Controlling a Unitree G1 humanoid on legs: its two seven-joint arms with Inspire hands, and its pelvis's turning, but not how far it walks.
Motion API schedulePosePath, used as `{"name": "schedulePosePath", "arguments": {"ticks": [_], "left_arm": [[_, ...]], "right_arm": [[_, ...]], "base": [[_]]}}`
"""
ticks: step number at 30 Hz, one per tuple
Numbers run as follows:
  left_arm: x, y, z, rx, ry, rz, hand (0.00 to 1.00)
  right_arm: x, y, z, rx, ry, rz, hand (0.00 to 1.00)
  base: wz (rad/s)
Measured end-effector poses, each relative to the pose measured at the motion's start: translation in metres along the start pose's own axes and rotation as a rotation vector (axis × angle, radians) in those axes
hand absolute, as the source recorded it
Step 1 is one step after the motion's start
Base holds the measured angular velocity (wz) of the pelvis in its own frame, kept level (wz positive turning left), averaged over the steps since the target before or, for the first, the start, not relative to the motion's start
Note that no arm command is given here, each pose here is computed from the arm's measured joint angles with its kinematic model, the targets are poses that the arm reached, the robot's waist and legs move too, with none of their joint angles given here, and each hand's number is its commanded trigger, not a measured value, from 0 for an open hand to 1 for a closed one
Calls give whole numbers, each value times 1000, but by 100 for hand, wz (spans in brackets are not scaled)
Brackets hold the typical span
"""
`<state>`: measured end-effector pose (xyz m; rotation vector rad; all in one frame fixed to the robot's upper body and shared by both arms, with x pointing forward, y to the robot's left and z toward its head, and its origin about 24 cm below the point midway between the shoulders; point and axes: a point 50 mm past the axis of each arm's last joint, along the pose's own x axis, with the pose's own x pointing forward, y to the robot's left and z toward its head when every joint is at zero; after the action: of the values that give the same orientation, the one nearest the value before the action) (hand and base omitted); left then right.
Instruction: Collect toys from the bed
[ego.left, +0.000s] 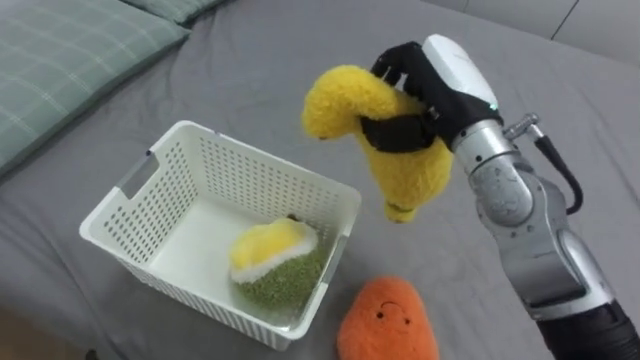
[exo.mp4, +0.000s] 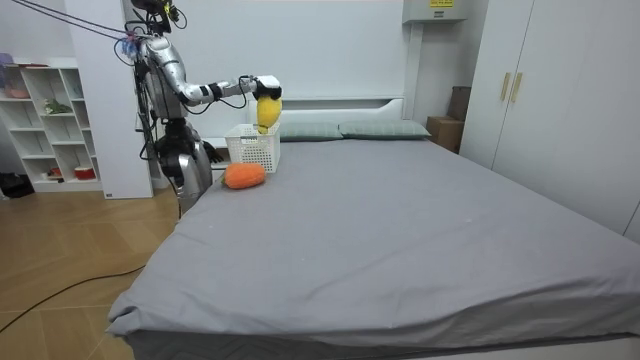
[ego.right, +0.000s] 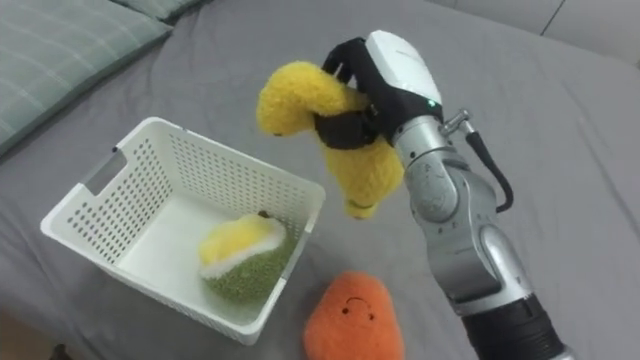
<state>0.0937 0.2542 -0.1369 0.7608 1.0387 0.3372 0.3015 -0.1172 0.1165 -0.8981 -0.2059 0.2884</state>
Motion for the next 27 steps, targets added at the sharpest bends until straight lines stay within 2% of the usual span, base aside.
{"name": "schedulePosePath", "arguments": {"ticks": [5, 10, 11, 12, 13, 14, 15, 27], "left_arm": [[1, -3, 11, -5, 2, -5, 0], [1, -7, 21, -18, -13, -12, 0], [1, -7, 21, -18, -13, -13, 0], [1, -7, 21, -18, -13, -13, 0], [1, -6, 22, -20, -15, -10, 0], [1, -6, 23, -22, -18, -8, 0], [1, -5, 24, -24, -22, -7, 0], [3, -3, 30, -37, -37, -2, 0]], "right_arm": [[12, 25, 27, 41, -65, 108, 100], [21, 42, 36, 60, -78, 190, 100], [22, 46, 37, 71, -78, 198, 67], [23, 47, 38, 75, -77, 202, 51], [23, 49, 38, 78, -76, 208, 44], [23, 50, 39, 72, -78, 212, 11], [23, 50, 39, 68, -78, 213, 0], [23, 53, 39, 65, -78, 233, 0]], "base": [[14], [1], [5], [9], [10], [9], [7], [3]]}}
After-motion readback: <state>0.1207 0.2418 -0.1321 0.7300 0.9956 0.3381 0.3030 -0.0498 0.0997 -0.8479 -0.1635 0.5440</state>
